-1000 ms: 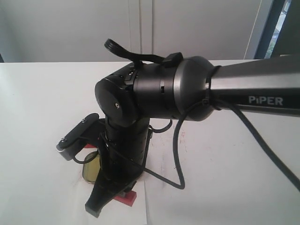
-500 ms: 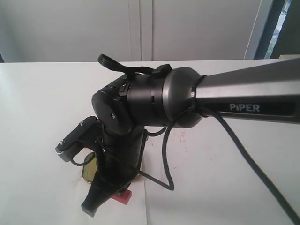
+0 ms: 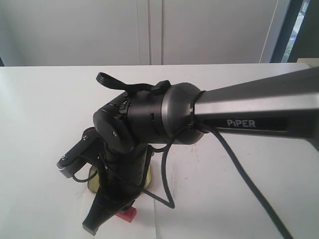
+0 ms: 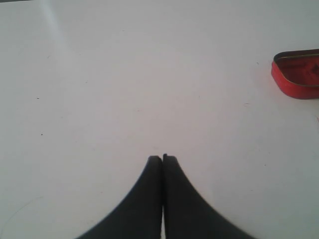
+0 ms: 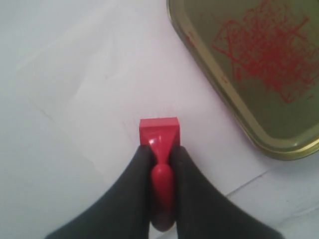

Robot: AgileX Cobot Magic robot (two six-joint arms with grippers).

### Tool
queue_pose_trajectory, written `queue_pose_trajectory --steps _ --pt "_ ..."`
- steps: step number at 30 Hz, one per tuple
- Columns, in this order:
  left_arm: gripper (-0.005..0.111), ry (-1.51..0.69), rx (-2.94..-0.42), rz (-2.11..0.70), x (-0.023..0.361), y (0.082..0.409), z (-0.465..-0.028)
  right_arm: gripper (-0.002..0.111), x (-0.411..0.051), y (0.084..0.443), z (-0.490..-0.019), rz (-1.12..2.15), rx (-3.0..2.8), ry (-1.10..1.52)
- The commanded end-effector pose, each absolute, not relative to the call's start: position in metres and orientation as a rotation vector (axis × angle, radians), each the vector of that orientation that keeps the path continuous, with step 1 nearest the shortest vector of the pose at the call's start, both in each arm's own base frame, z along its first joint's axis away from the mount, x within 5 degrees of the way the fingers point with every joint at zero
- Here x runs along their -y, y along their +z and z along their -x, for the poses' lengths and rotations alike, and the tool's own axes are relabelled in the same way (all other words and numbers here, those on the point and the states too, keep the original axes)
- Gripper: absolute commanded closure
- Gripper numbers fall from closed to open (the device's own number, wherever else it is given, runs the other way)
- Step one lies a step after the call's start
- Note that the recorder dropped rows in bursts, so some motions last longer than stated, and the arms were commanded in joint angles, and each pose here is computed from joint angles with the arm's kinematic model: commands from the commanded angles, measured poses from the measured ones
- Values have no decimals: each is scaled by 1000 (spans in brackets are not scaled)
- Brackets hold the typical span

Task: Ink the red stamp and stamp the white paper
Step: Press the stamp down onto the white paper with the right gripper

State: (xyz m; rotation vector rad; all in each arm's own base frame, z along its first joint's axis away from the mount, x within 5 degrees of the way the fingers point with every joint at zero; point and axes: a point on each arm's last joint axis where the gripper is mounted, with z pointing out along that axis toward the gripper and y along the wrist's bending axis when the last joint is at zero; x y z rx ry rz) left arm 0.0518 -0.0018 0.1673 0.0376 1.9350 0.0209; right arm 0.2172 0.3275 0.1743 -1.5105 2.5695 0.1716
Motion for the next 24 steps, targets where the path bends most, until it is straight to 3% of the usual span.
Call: queue_pose_trajectory --steps 1,11,24 --pt "107 13 -1931 -24 2 167 -52 108 -328 168 -218 1511 -2575 160" --pt "107 13 -1931 -24 2 167 -52 108 -333 164 -222 1481 -2548 183" --pt "107 13 -1931 -24 2 167 -52 108 -331 122 -219 1554 -2685 96"
